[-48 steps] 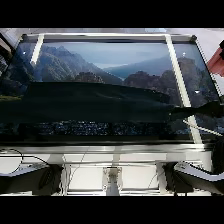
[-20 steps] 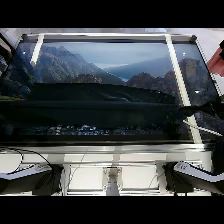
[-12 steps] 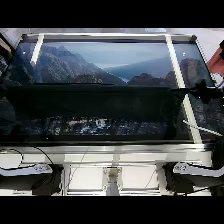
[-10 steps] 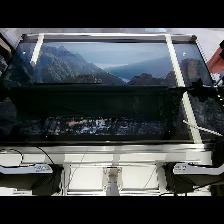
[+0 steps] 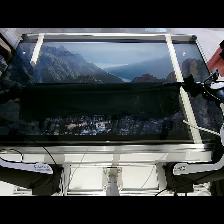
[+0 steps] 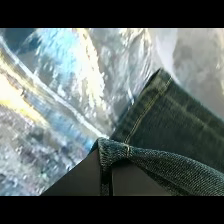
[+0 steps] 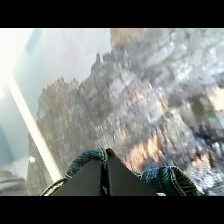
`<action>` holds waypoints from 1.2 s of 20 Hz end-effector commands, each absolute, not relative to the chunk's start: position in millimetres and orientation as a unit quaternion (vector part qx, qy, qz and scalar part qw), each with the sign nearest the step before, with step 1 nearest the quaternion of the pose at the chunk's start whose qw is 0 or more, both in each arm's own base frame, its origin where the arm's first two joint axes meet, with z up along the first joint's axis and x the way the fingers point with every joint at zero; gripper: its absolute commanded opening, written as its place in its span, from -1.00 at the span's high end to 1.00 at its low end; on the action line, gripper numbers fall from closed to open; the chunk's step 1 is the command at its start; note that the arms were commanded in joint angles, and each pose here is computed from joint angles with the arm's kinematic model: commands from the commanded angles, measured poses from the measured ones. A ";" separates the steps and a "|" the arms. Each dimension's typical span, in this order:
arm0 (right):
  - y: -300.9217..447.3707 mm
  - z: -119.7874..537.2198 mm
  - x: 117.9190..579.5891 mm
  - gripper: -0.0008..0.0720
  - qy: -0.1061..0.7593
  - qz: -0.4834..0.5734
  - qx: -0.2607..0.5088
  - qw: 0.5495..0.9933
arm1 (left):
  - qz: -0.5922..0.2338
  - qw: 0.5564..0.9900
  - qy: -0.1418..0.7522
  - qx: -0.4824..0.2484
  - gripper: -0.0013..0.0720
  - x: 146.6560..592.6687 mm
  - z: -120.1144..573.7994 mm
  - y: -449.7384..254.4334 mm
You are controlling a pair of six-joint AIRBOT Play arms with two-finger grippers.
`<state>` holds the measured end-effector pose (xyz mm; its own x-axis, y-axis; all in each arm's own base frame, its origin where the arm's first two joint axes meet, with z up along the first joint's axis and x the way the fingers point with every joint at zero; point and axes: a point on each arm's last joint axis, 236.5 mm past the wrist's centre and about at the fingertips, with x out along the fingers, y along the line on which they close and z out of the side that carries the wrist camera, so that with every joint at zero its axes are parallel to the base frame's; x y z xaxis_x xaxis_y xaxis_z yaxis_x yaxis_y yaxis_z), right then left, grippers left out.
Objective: Fold the clothes and pants, and hang the long-sleeved shirts on hangers.
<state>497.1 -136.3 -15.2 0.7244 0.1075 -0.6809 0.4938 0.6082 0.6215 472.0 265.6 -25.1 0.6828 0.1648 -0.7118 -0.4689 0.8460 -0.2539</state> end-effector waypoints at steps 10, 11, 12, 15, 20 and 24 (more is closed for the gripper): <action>-141.9 -13.6 502.5 -0.16 0.337 -0.127 0.425 0.830 | 0.174 0.896 0.352 -0.208 0.20 488.3 -37.3 255.2; -140.7 -14.2 501.9 -0.16 0.340 -0.125 0.425 0.830 | 0.172 0.895 0.354 -0.208 0.14 487.9 -37.7 253.7; -139.7 -14.6 501.4 -0.16 0.342 -0.124 0.425 0.829 | 0.169 0.894 0.357 -0.209 0.14 487.0 -37.7 251.6; -129.4 -17.2 496.5 -0.15 0.360 -0.110 0.429 0.821 | 0.155 0.889 0.374 -0.214 0.14 478.8 -34.7 245.1; -89.0 -11.5 474.7 -0.13 0.440 -0.026 0.394 0.807 | 0.116 0.864 0.436 -0.226 0.14 429.1 -30.4 245.3; -47.1 6.1 444.0 -0.13 0.515 0.072 0.372 0.769 | 0.108 0.824 0.480 -0.282 -0.50 377.2 -43.0 258.3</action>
<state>472.2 -80.5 -3.6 0.5902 0.3470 -0.7288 0.3603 0.6947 0.6226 412.6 260.9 -36.4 0.5768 0.0029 -0.8169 -0.4419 0.8422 -0.3089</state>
